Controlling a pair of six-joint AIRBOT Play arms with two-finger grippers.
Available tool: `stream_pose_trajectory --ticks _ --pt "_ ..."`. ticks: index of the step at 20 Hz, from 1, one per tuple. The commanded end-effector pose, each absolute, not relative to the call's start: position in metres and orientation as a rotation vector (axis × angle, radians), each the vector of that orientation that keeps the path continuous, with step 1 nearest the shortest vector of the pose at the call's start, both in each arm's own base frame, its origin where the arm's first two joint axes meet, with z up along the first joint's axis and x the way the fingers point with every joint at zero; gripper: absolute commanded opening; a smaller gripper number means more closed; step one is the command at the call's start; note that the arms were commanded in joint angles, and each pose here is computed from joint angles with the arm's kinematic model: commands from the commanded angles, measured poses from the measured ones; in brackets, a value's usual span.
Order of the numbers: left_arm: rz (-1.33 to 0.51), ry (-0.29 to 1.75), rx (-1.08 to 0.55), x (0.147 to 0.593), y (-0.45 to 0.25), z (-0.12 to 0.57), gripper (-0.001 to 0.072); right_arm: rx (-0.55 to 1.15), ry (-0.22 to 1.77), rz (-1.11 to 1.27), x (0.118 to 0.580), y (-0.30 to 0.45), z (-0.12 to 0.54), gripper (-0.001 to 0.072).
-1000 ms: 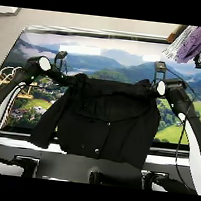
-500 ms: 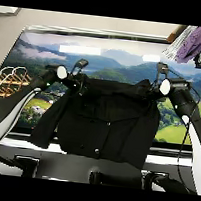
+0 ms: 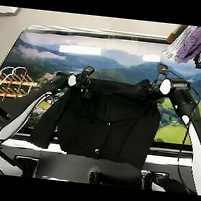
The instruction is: Fold the clothes and pants, and hang the long-sleeved shirts on hangers.
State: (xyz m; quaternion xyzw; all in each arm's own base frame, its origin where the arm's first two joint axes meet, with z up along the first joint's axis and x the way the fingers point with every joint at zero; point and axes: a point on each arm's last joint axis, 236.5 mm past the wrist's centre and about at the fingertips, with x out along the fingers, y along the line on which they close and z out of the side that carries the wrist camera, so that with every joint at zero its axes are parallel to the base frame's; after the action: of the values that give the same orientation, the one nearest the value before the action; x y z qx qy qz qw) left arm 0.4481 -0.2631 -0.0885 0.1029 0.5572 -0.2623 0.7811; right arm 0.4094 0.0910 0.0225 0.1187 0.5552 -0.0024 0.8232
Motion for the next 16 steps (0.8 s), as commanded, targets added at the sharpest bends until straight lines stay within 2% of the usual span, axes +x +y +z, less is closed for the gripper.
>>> stream_pose_trajectory --ticks 1,5,8,10,13,16 --pt "-0.524 1.207 0.178 0.458 -0.261 -0.073 0.003 0.339 1.175 -0.019 0.41 0.099 0.029 0.0044" --pt "-0.518 1.086 0.142 0.494 -0.244 0.038 0.0029 0.378 1.064 -0.001 0.434 0.104 0.089 0.0043" --pt "-0.509 0.998 0.128 0.492 -0.217 0.136 0.0029 0.388 0.958 0.041 0.444 0.107 0.165 0.0043" --pt "-0.53 0.961 0.095 0.467 -0.201 0.188 0.003 0.399 0.907 0.077 0.436 0.11 0.217 0.0043" --pt "-0.634 0.951 0.012 0.402 -0.193 0.242 0.003 0.428 0.883 0.155 0.405 0.121 0.277 0.0043" --pt "-0.682 0.955 -0.001 0.347 -0.191 0.271 0.003 0.439 0.944 0.246 0.366 0.145 0.292 0.0043"
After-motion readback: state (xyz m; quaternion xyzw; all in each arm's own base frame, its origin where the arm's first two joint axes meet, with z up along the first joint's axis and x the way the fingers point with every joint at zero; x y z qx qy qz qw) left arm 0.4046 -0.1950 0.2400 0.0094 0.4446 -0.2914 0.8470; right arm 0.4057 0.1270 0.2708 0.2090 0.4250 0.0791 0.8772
